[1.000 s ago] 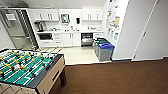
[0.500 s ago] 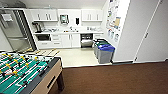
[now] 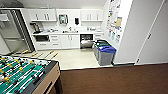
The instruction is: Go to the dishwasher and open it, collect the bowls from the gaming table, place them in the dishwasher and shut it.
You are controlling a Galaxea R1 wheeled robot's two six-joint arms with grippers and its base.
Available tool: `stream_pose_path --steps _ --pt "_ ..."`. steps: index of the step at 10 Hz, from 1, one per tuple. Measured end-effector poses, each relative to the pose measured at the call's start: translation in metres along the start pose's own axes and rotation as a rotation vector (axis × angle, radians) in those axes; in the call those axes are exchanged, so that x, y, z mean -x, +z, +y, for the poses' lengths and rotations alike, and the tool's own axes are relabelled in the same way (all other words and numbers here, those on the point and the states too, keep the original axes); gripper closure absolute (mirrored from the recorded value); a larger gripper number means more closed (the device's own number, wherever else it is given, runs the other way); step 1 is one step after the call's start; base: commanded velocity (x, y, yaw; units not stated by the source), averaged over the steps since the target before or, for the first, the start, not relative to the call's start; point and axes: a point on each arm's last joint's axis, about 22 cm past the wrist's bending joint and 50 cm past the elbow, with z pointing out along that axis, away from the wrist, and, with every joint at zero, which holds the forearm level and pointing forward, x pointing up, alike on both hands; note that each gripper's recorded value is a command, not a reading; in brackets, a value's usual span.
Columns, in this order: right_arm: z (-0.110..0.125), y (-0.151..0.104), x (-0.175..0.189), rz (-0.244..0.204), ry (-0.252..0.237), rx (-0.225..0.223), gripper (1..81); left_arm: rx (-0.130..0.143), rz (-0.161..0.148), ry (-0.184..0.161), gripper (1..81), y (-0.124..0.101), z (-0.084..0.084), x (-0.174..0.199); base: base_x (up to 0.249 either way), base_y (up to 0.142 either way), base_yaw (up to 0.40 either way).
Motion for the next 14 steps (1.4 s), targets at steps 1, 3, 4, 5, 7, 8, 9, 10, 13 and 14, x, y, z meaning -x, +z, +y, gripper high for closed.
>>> stream_pose_path --steps 1,3,4,5,7,8,9,10,13,14 --pt "-0.0006 0.0002 -0.0016 0.003 -0.001 -0.001 81.1 0.002 0.004 0.002 81.1 0.0004 0.0011 -0.0032 0.22 0.0 0.0" --pt "-0.002 0.0007 0.0002 0.0 0.0 -0.003 81.1 0.002 0.0 0.0 81.1 0.0006 0.0013 -0.0004 0.22 0.0 0.0" --pt "-0.0024 0.0008 -0.0004 0.001 0.0 -0.003 81.1 0.002 0.001 0.001 81.1 0.0007 0.0017 -0.0009 0.22 0.0 0.0" --pt "-0.0005 0.0005 -0.0004 0.001 0.0 0.0 81.1 0.002 0.001 0.0 81.1 0.001 0.0021 0.0 0.22 0.0 0.0" --pt "0.0015 0.0003 -0.0043 0.007 -0.001 0.005 81.1 0.004 0.006 -0.004 81.1 0.0022 0.0042 -0.005 0.22 0.0 0.0" --pt "0.0002 0.0007 -0.0031 0.006 -0.001 0.003 81.1 0.001 0.005 -0.008 81.1 0.0021 0.0033 -0.0038 0.22 0.0 0.0" --pt "0.0013 0.0003 -0.0033 0.004 -0.001 0.005 81.1 0.004 0.002 -0.011 81.1 0.0029 0.0052 -0.0011 0.22 0.0 0.0" --pt "0.0015 0.0003 -0.0035 0.006 -0.001 0.005 81.1 0.003 0.002 -0.011 81.1 0.0027 0.0048 -0.0011 0.22 0.0 0.0" --pt "0.0013 0.0004 -0.0025 0.004 -0.001 0.005 81.1 0.0 -0.002 -0.014 81.1 0.0022 0.0033 0.0038 0.225 0.0 0.0" --pt "-0.0003 0.0009 -0.0026 0.004 -0.001 0.003 81.1 0.001 -0.001 -0.013 81.1 0.0025 0.004 0.0029 0.227 0.0 0.0"
